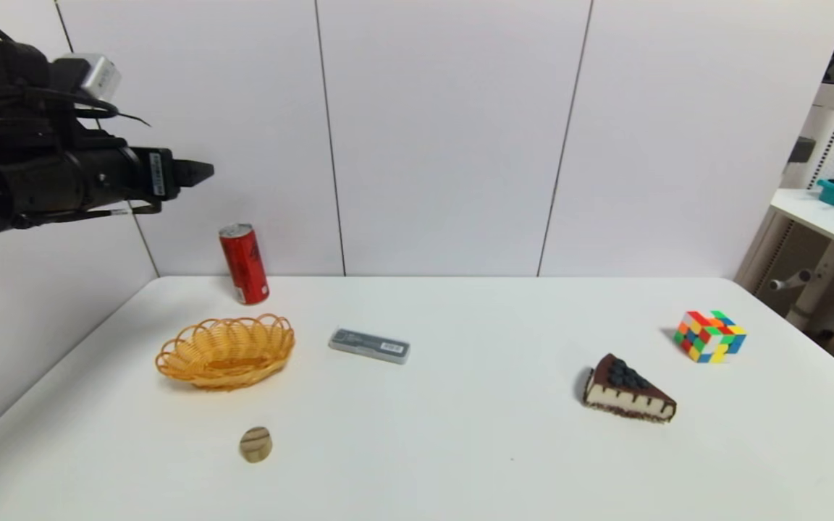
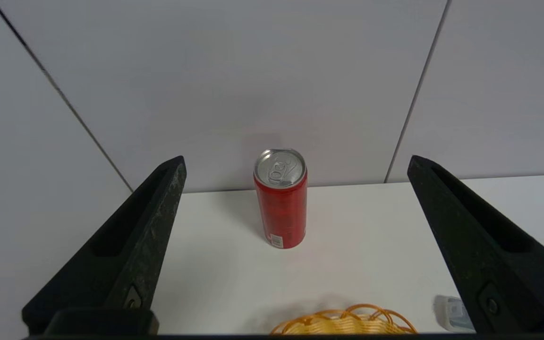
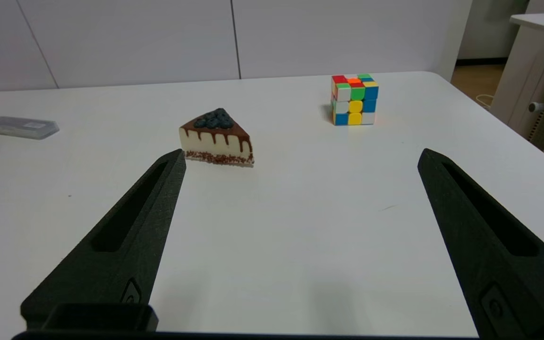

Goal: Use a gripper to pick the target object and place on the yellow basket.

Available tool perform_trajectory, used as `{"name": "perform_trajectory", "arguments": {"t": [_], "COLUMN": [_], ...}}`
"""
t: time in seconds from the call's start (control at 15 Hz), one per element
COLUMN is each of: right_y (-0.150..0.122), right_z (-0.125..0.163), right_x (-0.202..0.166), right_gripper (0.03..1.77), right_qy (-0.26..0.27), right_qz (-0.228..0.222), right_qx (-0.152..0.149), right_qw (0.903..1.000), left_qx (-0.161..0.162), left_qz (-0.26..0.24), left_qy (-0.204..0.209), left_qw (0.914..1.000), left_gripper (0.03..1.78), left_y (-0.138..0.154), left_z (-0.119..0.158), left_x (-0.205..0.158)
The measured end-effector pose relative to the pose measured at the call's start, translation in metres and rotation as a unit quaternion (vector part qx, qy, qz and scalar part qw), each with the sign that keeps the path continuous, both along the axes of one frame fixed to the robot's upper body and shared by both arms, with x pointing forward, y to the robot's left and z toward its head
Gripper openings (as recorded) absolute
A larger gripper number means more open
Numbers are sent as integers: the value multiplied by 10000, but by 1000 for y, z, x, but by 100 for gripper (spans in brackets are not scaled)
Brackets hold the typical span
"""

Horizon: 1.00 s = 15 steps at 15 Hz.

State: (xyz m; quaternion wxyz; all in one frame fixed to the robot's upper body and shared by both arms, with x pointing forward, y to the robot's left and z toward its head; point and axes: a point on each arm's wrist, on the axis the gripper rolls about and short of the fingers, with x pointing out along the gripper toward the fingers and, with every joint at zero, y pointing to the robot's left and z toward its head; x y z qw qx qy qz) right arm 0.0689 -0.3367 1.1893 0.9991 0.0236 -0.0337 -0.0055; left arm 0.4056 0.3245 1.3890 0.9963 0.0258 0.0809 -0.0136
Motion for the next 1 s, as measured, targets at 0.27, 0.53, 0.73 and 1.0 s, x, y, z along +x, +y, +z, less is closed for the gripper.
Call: {"name": "perform_trajectory", "arguments": {"t": [0.27, 0.53, 0.73, 1.0], "right_y": [0, 0, 0, 0], "right_z": [0, 0, 0, 0], "right_x": [0, 0, 0, 0], "right_gripper": [170, 170, 170, 170], "right_qy": [0, 0, 0, 0], "right_qz": [0, 0, 2, 0], "right_qx": [0, 2, 2, 2], "right_qw": [10000, 10000, 10000, 10000], "left_qx": [-71, -158, -170, -394], "left_qz": [-159, -142, -68, 12], "left_qy": [21, 26, 19, -161], "left_qw": [9998, 9998, 9998, 9991], "left_gripper": [169, 169, 169, 169], "left_y": [-1, 4, 12, 18], "left_z": [-43, -88, -112, -136], "left_x": [46, 71, 82, 97]}}
